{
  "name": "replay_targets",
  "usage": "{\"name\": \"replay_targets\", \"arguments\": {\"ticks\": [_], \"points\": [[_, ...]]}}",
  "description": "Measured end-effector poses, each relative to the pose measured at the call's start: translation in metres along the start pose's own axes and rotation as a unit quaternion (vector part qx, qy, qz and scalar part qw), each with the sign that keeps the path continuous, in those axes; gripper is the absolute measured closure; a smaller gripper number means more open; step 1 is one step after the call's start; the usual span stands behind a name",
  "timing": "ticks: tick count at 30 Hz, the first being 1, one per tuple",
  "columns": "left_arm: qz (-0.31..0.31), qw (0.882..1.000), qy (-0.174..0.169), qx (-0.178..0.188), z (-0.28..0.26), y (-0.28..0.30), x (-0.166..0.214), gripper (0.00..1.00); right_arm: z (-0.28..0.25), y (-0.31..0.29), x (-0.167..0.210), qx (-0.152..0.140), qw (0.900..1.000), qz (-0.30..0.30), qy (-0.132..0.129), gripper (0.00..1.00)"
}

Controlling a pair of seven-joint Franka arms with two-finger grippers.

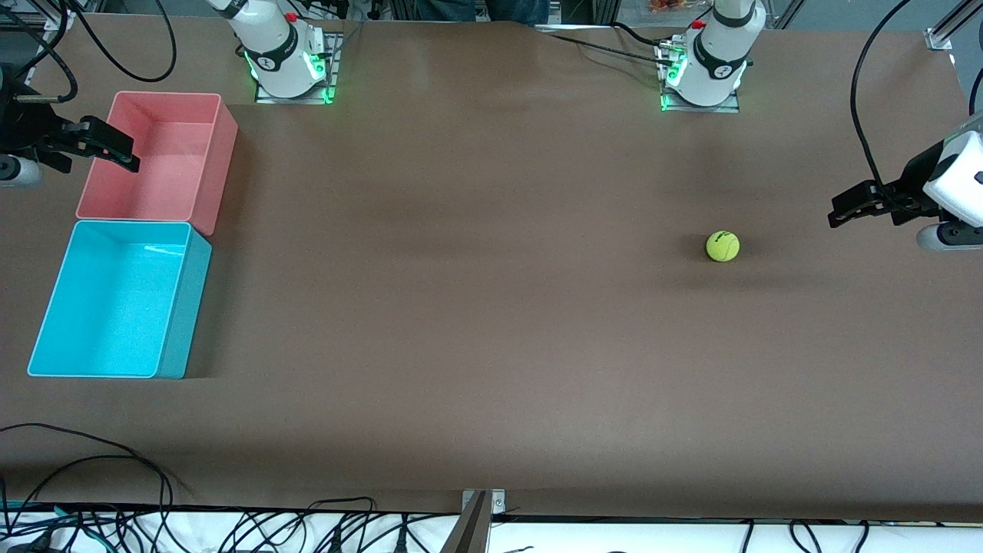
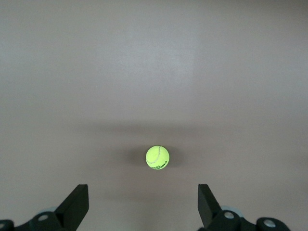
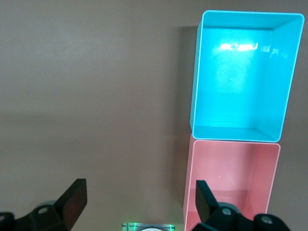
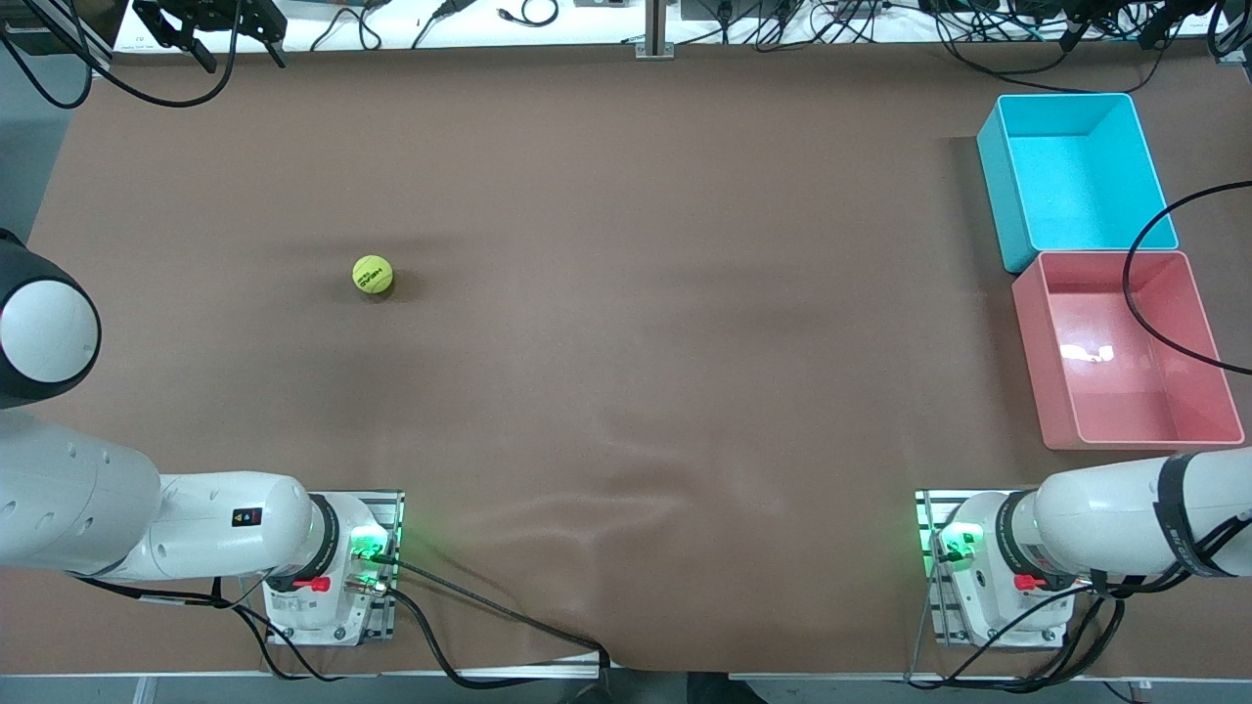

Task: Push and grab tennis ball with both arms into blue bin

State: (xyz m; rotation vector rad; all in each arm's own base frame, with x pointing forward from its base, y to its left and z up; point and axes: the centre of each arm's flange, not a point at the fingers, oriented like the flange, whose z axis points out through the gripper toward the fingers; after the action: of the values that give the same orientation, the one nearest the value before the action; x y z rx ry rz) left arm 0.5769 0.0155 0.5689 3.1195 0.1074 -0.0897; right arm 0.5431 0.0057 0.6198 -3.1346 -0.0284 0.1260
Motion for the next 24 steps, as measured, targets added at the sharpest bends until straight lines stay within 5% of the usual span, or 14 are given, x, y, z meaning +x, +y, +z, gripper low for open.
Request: {"name": "replay_targets", "arguments": {"ticks": [24], "points": [[0.000, 1.000, 0.000, 0.000, 0.0000, 0.0000, 0.0000, 0.00, 0.0003, -0.0001, -0.0012, 0.000, 1.000, 0.000, -0.004, 0.00]]}}
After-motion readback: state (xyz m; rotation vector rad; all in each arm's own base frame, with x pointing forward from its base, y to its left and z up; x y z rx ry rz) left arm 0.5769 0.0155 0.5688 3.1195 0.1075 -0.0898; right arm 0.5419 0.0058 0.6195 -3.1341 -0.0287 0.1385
